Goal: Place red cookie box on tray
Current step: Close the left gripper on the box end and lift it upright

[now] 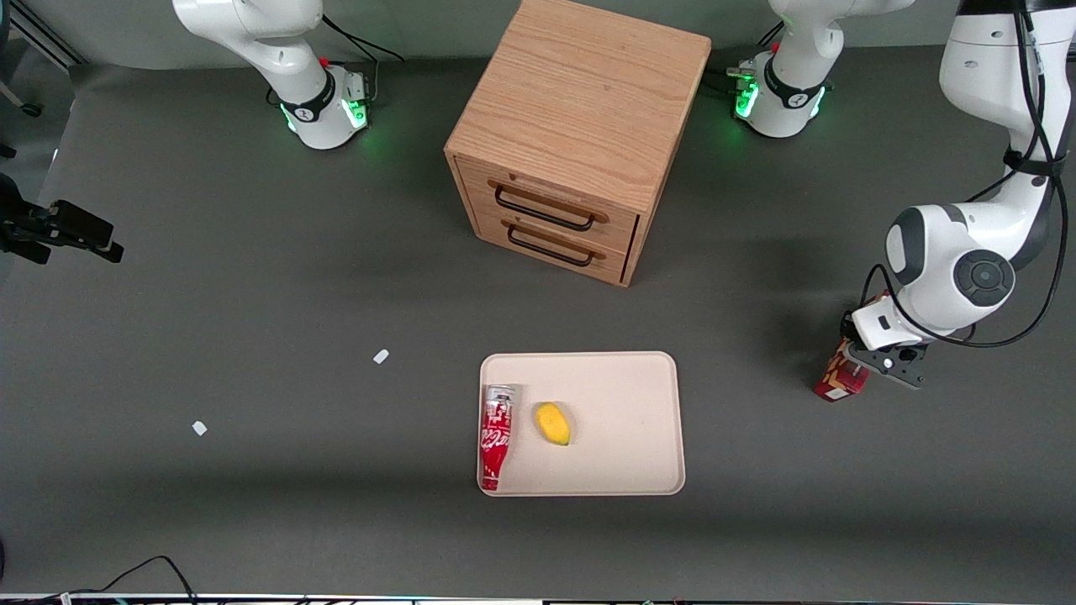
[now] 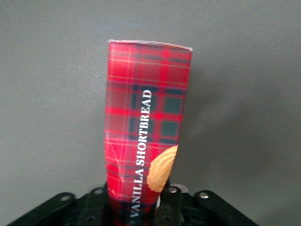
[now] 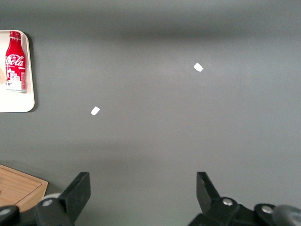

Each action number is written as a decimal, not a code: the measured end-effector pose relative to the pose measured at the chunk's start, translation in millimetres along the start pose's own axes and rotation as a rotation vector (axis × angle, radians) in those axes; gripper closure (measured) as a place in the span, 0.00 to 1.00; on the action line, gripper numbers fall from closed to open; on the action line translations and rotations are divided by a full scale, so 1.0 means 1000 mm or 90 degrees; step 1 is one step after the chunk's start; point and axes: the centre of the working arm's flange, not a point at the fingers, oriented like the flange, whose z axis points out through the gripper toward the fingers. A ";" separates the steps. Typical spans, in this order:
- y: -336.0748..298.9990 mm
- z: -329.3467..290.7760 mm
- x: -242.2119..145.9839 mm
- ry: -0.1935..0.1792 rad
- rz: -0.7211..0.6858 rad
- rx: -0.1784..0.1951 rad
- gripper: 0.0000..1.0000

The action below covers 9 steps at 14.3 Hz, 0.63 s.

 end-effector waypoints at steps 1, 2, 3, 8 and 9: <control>0.000 -0.001 0.000 0.002 -0.003 -0.001 0.79; -0.001 -0.001 0.000 0.003 -0.005 -0.002 0.82; -0.001 -0.002 0.001 0.003 -0.007 -0.004 0.83; -0.017 -0.055 0.018 -0.010 -0.037 -0.026 0.86; -0.020 -0.079 0.025 -0.012 -0.057 -0.034 0.86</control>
